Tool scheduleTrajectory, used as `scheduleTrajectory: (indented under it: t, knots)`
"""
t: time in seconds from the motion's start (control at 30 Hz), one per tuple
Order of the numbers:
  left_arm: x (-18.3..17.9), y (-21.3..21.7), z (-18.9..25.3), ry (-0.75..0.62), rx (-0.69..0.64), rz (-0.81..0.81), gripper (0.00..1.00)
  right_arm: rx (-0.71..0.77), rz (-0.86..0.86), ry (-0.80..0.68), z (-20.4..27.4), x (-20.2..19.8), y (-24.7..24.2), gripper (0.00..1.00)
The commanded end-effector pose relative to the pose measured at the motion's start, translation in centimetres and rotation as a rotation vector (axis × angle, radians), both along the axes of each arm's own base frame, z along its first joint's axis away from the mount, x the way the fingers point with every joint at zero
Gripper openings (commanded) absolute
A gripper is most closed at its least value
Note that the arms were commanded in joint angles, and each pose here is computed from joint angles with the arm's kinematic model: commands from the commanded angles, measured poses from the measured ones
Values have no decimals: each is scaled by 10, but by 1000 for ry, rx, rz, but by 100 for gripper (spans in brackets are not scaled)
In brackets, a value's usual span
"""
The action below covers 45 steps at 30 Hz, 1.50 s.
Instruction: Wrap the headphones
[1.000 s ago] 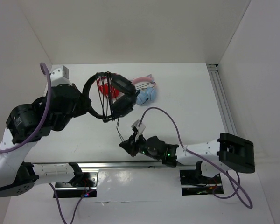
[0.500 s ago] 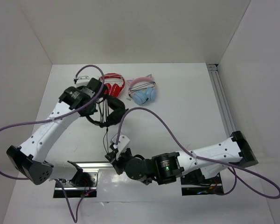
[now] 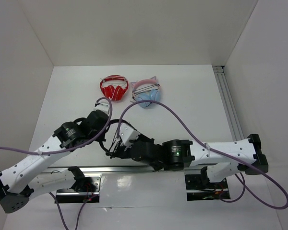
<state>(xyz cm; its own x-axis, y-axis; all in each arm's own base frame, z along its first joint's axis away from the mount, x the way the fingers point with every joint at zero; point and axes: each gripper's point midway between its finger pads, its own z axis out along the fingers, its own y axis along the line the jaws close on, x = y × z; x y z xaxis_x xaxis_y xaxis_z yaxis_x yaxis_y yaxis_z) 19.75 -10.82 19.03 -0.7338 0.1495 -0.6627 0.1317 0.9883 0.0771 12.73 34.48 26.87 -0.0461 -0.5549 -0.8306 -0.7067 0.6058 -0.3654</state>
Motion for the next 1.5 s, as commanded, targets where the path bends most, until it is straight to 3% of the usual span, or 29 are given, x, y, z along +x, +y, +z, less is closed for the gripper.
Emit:
scheduleTrajectory:
  t: [0.0, 0.2, 0.37, 0.5, 0.67, 0.93, 1.23, 1.47]
  knots:
    - [-15, -54, 22, -41, -186, -292, 0, 42, -47, -74, 24, 20, -32, 0]
    - [-60, -88, 29, 53, -253, -531, 0, 73, -162, -92, 20, 65, -55, 0]
    - [-65, -89, 32, 53, -248, -561, 0, 81, -168, -48, 9, 88, -58, 0]
    - [-66, -91, 42, 39, -264, -579, 0, 68, -178, 1, -14, 101, -63, 10]
    - [-58, -92, 47, 57, -207, -559, 0, 122, -211, 41, -19, 123, -71, 33]
    - [-55, -110, 26, 132, -155, -627, 0, 120, -238, 71, -19, 145, -84, 45]
    - [-34, -100, 5, 212, -153, -552, 0, 154, -194, 137, -21, 153, -98, 49]
    - [-7, -78, 0, 208, -143, -404, 0, 178, -199, 207, -35, 161, -108, 61]
